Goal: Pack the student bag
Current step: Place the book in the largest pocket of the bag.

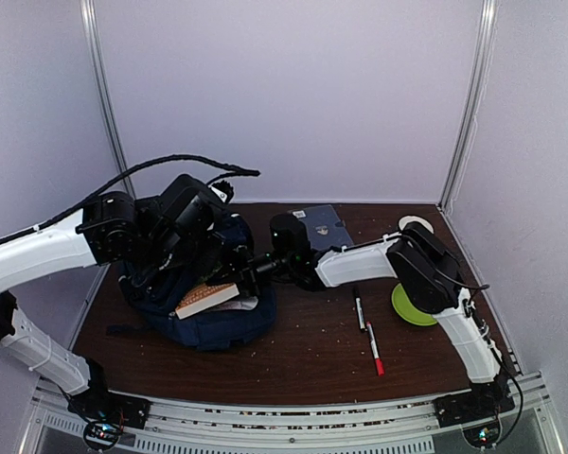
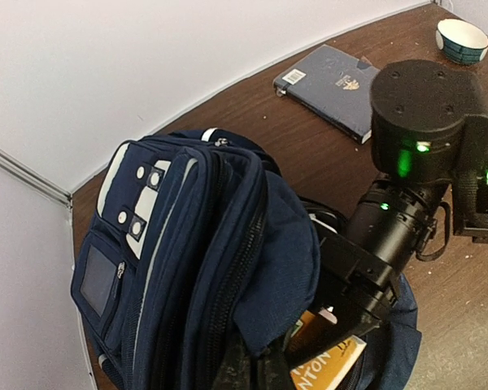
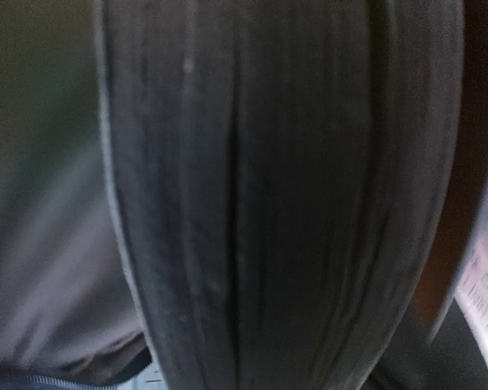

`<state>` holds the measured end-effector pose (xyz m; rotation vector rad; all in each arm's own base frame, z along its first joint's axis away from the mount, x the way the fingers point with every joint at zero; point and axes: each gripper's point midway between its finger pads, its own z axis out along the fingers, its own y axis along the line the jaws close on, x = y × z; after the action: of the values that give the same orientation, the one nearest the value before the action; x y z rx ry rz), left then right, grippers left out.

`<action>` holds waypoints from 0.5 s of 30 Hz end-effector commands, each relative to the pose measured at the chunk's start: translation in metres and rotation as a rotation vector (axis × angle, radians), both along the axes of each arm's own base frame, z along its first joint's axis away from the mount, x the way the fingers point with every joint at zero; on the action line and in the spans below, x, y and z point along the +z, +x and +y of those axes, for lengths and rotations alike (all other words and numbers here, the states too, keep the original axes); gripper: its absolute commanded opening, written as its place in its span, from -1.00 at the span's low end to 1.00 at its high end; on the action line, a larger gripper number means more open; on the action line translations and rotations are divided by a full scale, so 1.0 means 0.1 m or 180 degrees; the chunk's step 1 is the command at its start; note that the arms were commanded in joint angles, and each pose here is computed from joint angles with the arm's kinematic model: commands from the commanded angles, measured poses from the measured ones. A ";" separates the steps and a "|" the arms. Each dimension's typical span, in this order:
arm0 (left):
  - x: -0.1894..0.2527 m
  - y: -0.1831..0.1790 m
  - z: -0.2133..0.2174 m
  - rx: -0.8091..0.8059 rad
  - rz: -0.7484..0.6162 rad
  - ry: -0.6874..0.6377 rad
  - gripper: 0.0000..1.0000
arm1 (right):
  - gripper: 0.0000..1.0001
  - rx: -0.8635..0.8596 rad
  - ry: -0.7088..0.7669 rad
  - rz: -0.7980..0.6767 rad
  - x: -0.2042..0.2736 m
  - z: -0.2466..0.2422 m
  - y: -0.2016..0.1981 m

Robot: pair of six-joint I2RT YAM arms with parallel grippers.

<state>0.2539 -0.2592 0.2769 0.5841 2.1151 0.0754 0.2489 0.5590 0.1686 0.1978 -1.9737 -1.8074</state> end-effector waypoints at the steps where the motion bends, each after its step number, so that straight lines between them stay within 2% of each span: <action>1: 0.65 0.05 -0.22 -0.0073 -0.0427 -0.0740 -1.00 | -1.00 -0.0193 0.0153 -0.0575 0.28 0.13 0.23; 10: 0.62 0.00 -0.37 -0.0291 -0.0371 -0.0746 -1.00 | -0.97 -0.0376 -0.0135 -0.0563 -0.12 0.23 0.42; 15: 0.60 -0.05 -0.47 -0.0397 -0.0380 -0.0714 -1.00 | -0.97 -0.0450 -0.0109 -0.0665 -0.13 0.30 0.54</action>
<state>0.2509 -0.2717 0.2800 0.6324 2.0909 0.0313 0.2855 0.5824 0.1439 0.2174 -2.1624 -1.8203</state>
